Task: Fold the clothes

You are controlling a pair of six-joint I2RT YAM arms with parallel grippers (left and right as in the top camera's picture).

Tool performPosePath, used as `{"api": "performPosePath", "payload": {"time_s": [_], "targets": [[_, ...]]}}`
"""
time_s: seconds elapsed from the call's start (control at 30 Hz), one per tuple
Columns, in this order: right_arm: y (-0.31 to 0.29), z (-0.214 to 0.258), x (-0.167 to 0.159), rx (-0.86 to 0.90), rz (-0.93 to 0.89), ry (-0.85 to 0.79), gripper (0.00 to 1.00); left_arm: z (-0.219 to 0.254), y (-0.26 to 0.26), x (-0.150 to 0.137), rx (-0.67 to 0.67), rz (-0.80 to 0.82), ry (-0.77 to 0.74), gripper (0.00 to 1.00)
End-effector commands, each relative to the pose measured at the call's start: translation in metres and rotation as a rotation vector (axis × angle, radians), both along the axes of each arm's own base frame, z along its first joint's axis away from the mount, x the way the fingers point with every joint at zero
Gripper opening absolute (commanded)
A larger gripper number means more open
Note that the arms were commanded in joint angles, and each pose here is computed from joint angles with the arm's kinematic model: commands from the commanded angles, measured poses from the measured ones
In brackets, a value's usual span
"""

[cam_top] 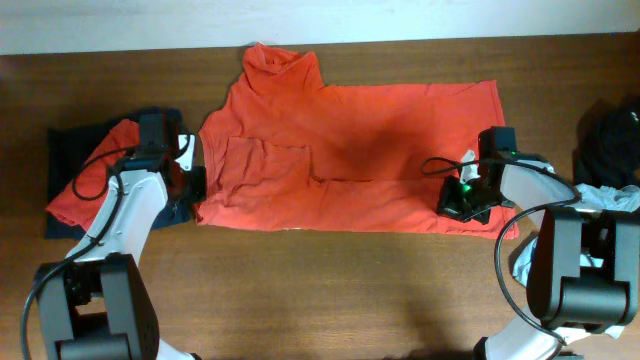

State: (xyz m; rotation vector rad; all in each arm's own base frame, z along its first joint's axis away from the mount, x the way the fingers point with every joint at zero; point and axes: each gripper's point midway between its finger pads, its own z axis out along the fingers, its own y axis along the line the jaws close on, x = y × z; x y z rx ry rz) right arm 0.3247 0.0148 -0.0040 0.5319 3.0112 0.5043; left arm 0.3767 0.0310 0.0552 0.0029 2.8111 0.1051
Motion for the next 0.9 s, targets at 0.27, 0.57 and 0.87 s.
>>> {"api": "performPosePath", "payload": {"time_s": [0.27, 0.57, 0.87], "targets": [[-0.008, -0.04, -0.022, -0.064, 0.001, 0.113, 0.04, 0.0, -0.02, -0.018, -0.109, -0.046, 0.055, 0.47], [-0.008, -0.04, -0.023, -0.064, 0.001, 0.115, 0.04, -0.004, -0.03, -0.035, -0.166, -0.068, 0.125, 0.22], [-0.008, -0.04, -0.022, -0.064, 0.001, 0.114, 0.04, -0.015, -0.023, -0.025, -0.12, -0.075, 0.06, 0.0]]}}
